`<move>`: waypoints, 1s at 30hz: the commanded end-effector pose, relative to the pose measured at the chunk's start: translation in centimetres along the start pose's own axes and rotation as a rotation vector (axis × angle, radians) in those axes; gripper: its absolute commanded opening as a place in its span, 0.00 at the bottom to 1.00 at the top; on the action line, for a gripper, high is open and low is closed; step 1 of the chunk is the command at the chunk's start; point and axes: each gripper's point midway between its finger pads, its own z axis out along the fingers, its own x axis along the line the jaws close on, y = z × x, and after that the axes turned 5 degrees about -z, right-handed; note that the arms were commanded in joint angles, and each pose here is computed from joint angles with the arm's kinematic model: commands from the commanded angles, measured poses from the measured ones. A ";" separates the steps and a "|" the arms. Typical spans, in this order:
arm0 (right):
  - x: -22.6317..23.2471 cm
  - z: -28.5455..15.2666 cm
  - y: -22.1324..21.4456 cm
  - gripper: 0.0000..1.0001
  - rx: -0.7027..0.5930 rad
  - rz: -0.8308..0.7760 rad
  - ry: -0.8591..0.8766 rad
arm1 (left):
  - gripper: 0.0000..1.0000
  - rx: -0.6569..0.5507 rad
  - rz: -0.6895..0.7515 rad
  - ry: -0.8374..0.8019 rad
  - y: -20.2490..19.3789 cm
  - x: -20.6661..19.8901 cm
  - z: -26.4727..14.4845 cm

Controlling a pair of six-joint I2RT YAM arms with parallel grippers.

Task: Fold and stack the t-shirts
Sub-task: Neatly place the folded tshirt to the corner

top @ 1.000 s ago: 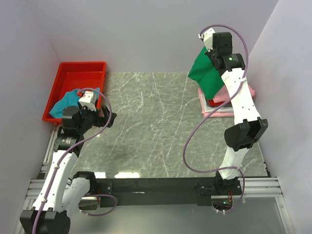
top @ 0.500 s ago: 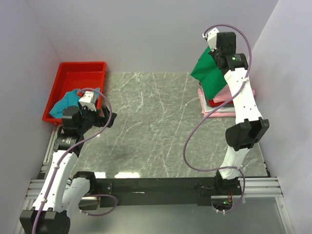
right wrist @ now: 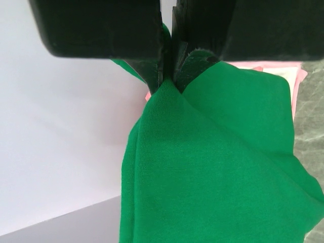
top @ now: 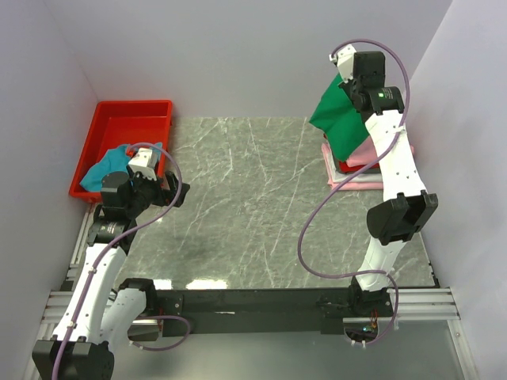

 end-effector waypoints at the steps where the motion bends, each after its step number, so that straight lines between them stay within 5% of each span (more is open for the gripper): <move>1: -3.9 -2.0 1.9 0.00 -0.093 0.042 -0.103 | 0.99 -0.016 0.025 -0.025 0.5 -0.4 0.1; 30: -3.7 6.7 -2.4 0.00 0.029 0.019 -0.091 | 0.99 0.010 0.017 -0.011 -0.1 0.1 0.6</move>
